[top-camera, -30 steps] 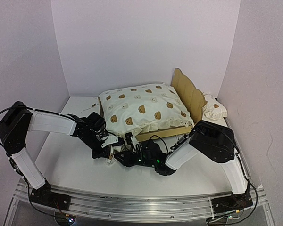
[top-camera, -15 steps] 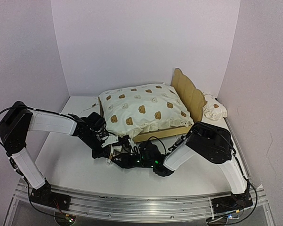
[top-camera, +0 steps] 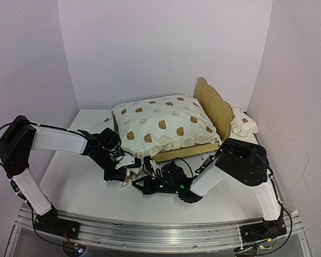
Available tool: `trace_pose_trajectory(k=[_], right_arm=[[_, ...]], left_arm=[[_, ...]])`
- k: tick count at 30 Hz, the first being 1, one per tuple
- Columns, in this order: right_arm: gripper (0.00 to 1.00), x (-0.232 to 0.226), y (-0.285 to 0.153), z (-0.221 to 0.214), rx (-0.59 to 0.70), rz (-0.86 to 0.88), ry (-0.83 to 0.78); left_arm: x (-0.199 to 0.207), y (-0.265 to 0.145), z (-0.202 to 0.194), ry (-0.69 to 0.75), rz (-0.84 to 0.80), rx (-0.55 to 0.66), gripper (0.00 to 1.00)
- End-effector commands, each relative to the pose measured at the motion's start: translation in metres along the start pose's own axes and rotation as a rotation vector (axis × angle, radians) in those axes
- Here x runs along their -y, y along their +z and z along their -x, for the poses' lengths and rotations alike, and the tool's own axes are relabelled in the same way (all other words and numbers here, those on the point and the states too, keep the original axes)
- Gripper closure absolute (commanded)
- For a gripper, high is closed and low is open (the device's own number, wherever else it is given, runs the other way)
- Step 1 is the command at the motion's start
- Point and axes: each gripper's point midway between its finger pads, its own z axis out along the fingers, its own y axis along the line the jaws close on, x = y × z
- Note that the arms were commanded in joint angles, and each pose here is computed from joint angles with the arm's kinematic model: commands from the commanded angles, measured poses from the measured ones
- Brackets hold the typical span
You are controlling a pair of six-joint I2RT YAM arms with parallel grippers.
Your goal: Set up the pet bed
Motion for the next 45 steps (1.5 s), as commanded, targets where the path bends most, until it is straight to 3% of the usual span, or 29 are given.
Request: trace_pose_trajectory(k=[1, 3, 6, 13, 18, 24, 32, 36, 41, 43, 45], right_arm=[[1.00, -0.024, -0.023, 0.016, -0.005, 0.003, -0.070], [1.00, -0.032, -0.030, 0.016, -0.040, -0.004, -0.109], [1.00, -0.050, -0.038, 0.017, -0.118, -0.012, -0.197], [1.00, -0.099, -0.052, 0.046, -0.115, 0.081, -0.330], [1.00, -0.121, -0.055, 0.064, -0.081, 0.124, -0.375], [1.00, -0.130, -0.057, 0.071, -0.068, 0.143, -0.400], [1.00, -0.136, -0.053, 0.076, -0.059, 0.159, -0.420], [1.00, -0.138, -0.051, 0.079, -0.054, 0.166, -0.427], [1.00, -0.132, -0.052, 0.083, -0.049, 0.151, -0.413], [1.00, -0.121, -0.053, 0.083, -0.044, 0.117, -0.397], [0.89, -0.109, -0.055, 0.083, -0.032, 0.069, -0.390]], left_arm=[[-0.007, -0.042, 0.010, 0.120, 0.072, 0.029, 0.73], [-0.002, -0.056, 0.009, 0.184, 0.091, 0.036, 0.65], [0.002, -0.077, 0.018, 0.272, 0.132, 0.079, 0.60], [0.036, -0.124, 0.074, 0.447, 0.120, 0.374, 0.46], [0.039, -0.113, 0.088, 0.411, 0.083, 0.449, 0.43], [0.016, -0.097, 0.096, 0.321, 0.105, 0.423, 0.52], [0.029, -0.089, 0.092, 0.337, 0.045, 0.424, 0.66], [0.035, -0.086, 0.092, 0.345, 0.019, 0.423, 0.77], [0.034, -0.088, 0.095, 0.334, 0.023, 0.426, 1.00], [0.029, -0.091, 0.098, 0.304, 0.038, 0.423, 1.00], [0.022, -0.093, 0.101, 0.259, 0.061, 0.419, 1.00]])
